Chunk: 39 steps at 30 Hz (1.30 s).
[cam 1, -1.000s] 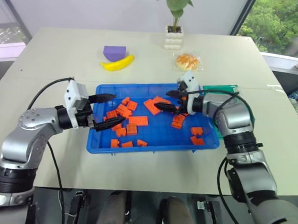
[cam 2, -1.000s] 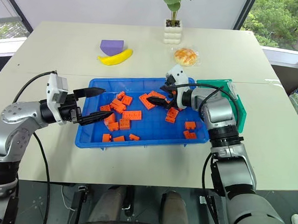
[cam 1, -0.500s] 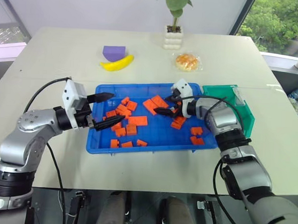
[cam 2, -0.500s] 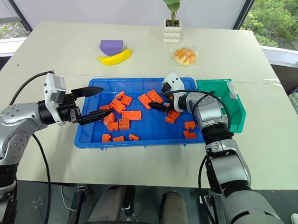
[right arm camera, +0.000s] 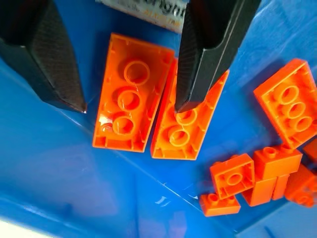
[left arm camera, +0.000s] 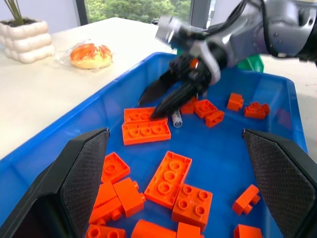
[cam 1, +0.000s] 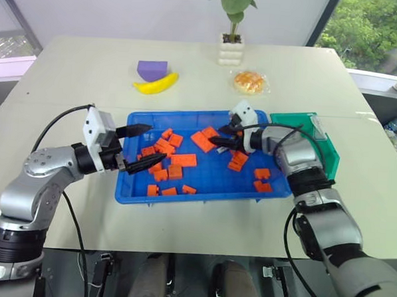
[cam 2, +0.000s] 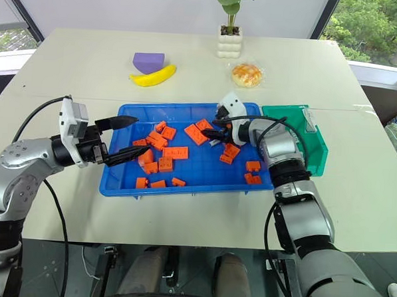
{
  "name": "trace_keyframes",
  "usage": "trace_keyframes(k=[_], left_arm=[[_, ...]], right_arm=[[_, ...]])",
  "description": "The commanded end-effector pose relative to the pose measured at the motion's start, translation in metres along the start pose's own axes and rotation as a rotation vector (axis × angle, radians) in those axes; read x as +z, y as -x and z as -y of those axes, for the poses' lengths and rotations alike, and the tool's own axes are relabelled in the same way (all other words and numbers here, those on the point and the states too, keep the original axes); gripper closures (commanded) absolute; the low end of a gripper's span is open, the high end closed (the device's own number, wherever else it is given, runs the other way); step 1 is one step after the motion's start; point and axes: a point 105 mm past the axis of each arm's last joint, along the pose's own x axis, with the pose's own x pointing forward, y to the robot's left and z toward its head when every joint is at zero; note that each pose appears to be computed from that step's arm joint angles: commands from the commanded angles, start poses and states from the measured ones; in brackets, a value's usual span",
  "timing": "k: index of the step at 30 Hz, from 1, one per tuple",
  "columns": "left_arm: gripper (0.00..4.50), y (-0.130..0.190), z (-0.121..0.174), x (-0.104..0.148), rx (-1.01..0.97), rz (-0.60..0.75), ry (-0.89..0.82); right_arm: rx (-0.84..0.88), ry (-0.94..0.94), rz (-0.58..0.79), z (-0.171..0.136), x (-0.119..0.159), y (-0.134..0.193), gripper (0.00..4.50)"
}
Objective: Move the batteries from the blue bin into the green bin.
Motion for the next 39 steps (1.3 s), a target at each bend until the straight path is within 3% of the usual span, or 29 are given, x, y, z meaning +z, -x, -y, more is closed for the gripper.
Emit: trace_keyframes(k=[1,4,6,15,35,38,39], left_arm=[[0.00,0.001,0.005,0.009,-0.014,0.022,-0.041],[0.00,0.000,0.005,0.008,-0.018,0.023,-0.037],[0.00,-0.002,0.005,0.007,-0.022,0.024,-0.037],[0.00,-0.004,0.005,0.006,-0.033,0.022,-0.036],[0.00,-0.004,0.007,0.008,-0.007,0.036,-0.036],[0.00,-0.003,0.008,0.008,0.001,0.035,-0.034],[0.00,-0.002,0.008,0.008,0.003,0.035,-0.034]], right_arm=[[0.021,0.053,0.106,-0.004,0.044,0.018,1.75],[0.034,0.069,0.094,-0.007,0.044,0.022,0.49],[0.032,0.118,0.065,-0.007,0.041,0.028,0.07],[0.142,0.402,-0.121,-0.012,0.018,0.048,0.07],[0.231,0.347,-0.234,-0.005,-0.018,0.013,0.07],[0.244,0.347,-0.233,-0.005,-0.016,0.009,0.95],[0.249,0.346,-0.232,-0.005,-0.015,0.009,1.43]])
